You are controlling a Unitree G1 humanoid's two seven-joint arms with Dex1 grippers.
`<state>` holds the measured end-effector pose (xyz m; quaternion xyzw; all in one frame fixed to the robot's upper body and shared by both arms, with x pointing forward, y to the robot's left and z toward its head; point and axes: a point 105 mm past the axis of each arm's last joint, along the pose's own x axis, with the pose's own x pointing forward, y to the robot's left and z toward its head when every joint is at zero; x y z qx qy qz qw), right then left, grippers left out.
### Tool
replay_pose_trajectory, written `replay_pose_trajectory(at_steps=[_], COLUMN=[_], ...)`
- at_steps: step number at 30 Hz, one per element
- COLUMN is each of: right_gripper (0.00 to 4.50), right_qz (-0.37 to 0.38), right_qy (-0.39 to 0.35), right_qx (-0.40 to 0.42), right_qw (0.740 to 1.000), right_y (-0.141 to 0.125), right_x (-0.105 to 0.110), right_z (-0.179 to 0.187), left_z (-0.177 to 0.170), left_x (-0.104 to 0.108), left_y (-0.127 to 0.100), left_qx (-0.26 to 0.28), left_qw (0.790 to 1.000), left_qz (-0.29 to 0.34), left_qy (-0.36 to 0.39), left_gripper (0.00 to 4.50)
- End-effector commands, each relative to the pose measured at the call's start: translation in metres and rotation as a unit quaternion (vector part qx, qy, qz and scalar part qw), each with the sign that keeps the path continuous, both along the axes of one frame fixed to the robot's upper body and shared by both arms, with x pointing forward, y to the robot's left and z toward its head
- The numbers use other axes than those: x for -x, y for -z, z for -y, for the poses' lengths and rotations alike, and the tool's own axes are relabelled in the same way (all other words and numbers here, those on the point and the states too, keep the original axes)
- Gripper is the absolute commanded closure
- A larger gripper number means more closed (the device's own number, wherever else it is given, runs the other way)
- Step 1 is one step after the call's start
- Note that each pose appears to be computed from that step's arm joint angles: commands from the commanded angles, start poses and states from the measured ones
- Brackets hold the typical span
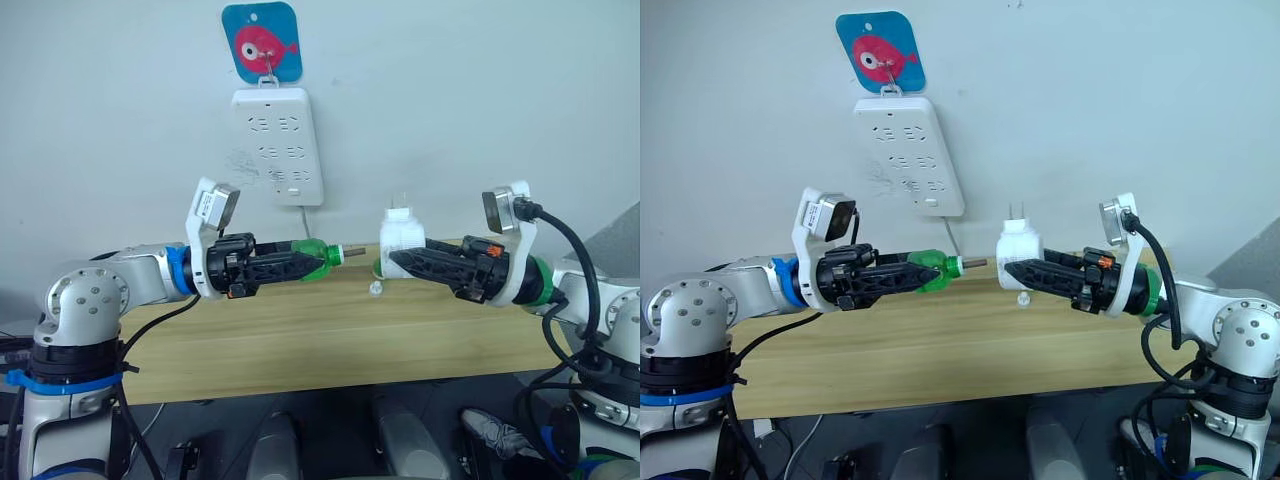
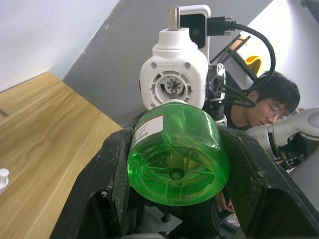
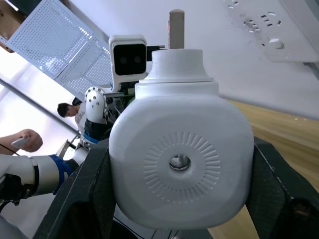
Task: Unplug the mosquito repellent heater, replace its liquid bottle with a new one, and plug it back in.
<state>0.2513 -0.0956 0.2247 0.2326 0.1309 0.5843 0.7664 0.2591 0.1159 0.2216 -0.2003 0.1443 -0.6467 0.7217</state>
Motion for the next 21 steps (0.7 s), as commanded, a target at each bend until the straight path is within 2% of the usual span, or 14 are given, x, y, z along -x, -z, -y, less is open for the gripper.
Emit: replay_pose_trajectory(at_steps=[1, 21], right_gripper=[1.53, 1.53], right_qz=[0.01, -0.006], right_qy=[-0.011, -0.018], right_qx=[-0.018, -0.016], right_qw=[1.0, 1.0], right_y=[-0.0083, -0.0065], right_x=[0.0061, 0.0124], right_z=[-0.0033, -0.0097], left_z=[0.0044, 0.0117], left_x=[0.0057, 0.0088], left_y=[-0.0116, -0.0089], left_qx=[0.014, 0.006], left_qw=[0.999, 0.999], left_qz=[0.024, 0.016], left_qy=[0.016, 0.046], left_gripper=[2.22, 2.22])
